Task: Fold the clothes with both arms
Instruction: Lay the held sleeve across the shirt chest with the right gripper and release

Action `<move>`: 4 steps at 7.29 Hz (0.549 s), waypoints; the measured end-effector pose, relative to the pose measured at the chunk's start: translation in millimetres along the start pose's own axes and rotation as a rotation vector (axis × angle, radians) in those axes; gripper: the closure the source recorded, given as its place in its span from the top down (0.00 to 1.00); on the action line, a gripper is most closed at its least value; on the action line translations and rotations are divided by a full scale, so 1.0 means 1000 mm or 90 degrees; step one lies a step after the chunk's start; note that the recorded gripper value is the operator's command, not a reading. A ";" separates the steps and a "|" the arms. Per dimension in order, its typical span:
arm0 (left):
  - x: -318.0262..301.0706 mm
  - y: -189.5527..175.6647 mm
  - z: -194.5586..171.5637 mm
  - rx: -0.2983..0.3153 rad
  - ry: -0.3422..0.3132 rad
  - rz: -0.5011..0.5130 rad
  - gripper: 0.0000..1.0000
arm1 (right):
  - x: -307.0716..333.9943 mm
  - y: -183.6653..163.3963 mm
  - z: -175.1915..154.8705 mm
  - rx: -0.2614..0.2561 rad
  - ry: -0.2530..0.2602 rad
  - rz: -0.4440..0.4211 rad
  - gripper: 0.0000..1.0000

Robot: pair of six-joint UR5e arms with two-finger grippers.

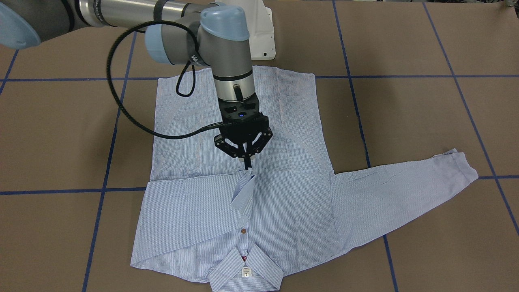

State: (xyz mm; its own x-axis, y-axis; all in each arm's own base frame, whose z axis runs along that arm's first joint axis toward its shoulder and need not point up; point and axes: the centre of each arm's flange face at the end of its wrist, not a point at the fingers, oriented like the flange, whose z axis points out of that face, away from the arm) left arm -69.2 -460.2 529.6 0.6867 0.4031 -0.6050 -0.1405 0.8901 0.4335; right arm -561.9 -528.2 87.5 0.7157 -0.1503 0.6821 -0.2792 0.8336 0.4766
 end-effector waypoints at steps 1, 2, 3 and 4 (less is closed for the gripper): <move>0.000 0.000 0.000 0.000 0.000 0.000 1.00 | -0.025 0.007 0.015 0.003 0.021 -0.012 0.88; 0.000 0.000 0.000 -0.001 0.000 -0.001 1.00 | -0.046 0.010 0.026 0.005 0.038 -0.021 0.95; 0.000 0.000 0.000 -0.001 0.000 -0.001 1.00 | -0.061 0.010 0.034 0.011 0.055 -0.027 0.96; 0.000 0.000 0.000 -0.001 0.000 -0.001 1.00 | -0.077 0.004 0.039 0.018 0.071 -0.026 0.98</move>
State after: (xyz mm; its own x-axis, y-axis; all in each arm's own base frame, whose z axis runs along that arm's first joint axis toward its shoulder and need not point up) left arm -69.2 -460.2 530.0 0.6867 0.4020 -0.6057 -0.1405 0.8909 0.4320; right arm -643.3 -533.9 58.7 0.7930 -0.1233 0.5966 -0.2649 0.8121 0.5199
